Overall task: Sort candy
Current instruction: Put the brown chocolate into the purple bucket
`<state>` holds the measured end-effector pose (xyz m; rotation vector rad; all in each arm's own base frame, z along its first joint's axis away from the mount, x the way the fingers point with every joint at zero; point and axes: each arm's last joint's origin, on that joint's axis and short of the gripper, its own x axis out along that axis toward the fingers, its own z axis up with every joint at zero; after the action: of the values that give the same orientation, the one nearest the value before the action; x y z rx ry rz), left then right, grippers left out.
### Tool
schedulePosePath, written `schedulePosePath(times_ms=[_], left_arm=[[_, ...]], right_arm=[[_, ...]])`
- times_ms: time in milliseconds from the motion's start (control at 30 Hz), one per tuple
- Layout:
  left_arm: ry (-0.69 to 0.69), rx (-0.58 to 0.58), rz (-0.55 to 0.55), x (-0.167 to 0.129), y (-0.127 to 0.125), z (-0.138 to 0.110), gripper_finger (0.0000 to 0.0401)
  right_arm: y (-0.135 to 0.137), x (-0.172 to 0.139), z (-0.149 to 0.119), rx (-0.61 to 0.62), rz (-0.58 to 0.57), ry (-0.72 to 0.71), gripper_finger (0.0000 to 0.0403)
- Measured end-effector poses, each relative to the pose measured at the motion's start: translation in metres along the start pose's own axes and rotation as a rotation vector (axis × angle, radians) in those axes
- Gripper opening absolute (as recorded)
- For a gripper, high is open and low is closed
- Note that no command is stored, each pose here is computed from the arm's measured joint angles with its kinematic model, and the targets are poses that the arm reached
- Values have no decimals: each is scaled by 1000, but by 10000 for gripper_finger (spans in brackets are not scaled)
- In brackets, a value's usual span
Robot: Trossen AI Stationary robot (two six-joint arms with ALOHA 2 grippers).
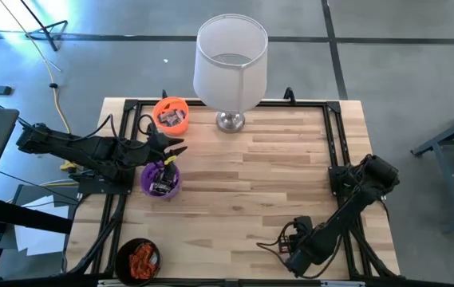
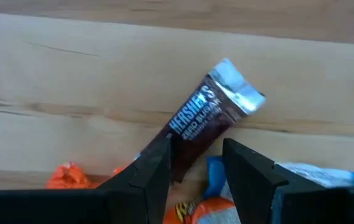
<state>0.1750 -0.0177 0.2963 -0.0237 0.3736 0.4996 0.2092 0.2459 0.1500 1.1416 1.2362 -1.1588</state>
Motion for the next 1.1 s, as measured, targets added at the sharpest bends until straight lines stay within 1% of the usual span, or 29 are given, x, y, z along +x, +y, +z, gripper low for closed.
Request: schedulePosePath(times_ms=[133,267,400,533,733,800,867,967,1033,1100], left_arm=[[0,0,0,0,0,0,110],[0,-1,0,0,0,0,110],[0,-1,0,0,0,0,110],[0,-1,0,0,0,0,110],[0,-3,0,0,0,0,110],[1,-4,-5,0,0,0,110],[2,-4,-9,0,0,0,110],[2,-4,-9,0,0,0,110],[2,-4,-8,0,0,0,110],[3,-3,-7,0,0,0,110]], right_arm=[[-2,14,4,1,60,11,142],[-6,24,9,-5,71,11,142],[-8,26,10,-30,69,8,138],[-8,26,10,-44,68,6,107],[-8,26,11,-83,86,-16,30],[-8,24,13,-106,98,-28,12],[-7,20,16,-147,123,-53,8],[-5,11,28,-233,159,-128,15],[-5,5,39,-268,151,-180,16],[2,-4,46,-291,198,-208,16]])
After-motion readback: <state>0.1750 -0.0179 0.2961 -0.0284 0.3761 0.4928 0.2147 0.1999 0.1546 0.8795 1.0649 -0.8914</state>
